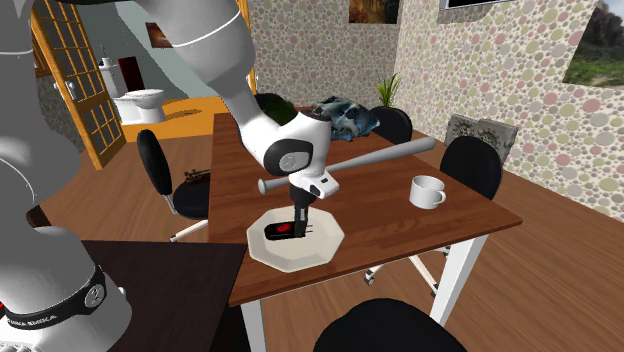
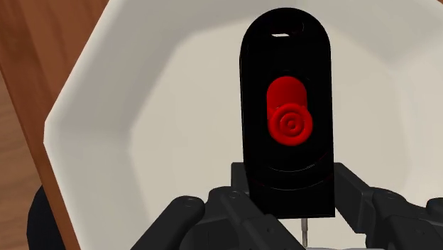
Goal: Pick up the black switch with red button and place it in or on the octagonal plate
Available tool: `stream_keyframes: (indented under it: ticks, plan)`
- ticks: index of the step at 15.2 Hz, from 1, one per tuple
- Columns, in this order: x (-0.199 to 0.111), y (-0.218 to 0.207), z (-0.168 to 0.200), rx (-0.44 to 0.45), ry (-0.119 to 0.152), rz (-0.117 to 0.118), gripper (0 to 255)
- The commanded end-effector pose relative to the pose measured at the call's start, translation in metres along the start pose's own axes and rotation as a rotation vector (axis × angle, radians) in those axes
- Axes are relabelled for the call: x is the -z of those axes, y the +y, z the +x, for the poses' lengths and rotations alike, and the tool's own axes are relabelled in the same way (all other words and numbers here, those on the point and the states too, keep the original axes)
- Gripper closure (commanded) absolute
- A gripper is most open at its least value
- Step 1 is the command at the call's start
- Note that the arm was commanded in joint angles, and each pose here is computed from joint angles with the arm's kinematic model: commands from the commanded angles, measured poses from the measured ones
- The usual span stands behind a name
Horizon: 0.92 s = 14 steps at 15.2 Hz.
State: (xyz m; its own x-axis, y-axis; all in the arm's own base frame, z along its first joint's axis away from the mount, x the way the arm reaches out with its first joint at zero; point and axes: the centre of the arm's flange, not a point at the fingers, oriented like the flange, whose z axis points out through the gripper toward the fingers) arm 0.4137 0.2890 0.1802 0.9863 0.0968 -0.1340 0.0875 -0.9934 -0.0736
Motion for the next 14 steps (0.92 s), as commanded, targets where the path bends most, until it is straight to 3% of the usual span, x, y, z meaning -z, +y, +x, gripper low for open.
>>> stream_keyframes:
  ticks: [1,3,4,9,13,14]
  plan:
    - [0.000,0.000,0.000,0.000,0.000,0.000,255]
    - [0.000,0.000,0.000,0.000,0.000,0.000,255]
    - [0.000,0.000,0.000,0.000,0.000,0.000,0]
    - [0.000,0.000,0.000,0.000,0.000,0.000,0]
    - [0.050,0.000,0.000,0.000,0.000,0.000,0]
    - [0.050,0.000,0.000,0.000,0.000,0.000,0]
